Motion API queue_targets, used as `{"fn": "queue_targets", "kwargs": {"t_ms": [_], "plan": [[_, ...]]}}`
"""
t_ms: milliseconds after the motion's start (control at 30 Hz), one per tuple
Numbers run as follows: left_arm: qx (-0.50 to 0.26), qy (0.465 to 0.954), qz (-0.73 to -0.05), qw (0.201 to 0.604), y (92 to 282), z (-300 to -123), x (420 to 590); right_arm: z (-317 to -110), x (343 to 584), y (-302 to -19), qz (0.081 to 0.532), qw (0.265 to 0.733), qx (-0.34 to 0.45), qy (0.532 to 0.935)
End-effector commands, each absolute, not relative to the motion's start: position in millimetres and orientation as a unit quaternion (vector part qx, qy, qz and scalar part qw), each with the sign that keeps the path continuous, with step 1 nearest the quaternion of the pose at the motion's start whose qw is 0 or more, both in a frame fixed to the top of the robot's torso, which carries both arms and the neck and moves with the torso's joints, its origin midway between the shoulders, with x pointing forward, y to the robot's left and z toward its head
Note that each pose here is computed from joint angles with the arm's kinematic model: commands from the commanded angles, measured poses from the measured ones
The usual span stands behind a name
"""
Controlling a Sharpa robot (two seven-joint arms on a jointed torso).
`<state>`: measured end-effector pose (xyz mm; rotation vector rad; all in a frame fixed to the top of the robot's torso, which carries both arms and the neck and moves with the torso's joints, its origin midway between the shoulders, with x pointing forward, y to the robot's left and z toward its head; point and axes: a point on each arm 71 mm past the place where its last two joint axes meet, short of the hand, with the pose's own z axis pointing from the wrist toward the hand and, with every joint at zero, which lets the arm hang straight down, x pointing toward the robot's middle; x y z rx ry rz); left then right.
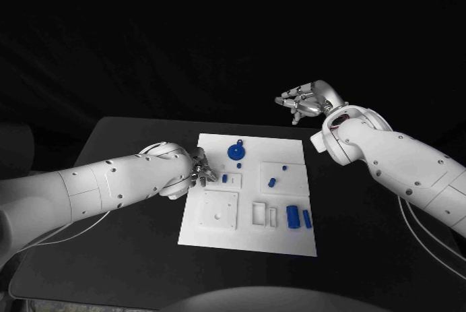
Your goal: Assemble the parts on the task board
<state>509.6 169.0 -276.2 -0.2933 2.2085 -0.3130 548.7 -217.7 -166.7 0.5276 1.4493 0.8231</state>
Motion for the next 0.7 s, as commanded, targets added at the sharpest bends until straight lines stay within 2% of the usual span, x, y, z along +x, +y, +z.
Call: {"fn": "queue_targets", "kwargs": {"t_ms": [33, 700], "plan": [[-0.107, 0.898, -0.119, 0.409, 165.9, -286.1, 503.9, -167.3, 548.2, -215.9, 0.364, 0.639, 0.227, 0.638], [-0.105, 0.901, -0.11, 0.407, 169.7, -289.4, 507.6, -168.5, 548.0, -216.3, 0.364, 0.639, 0.227, 0.638]]}}
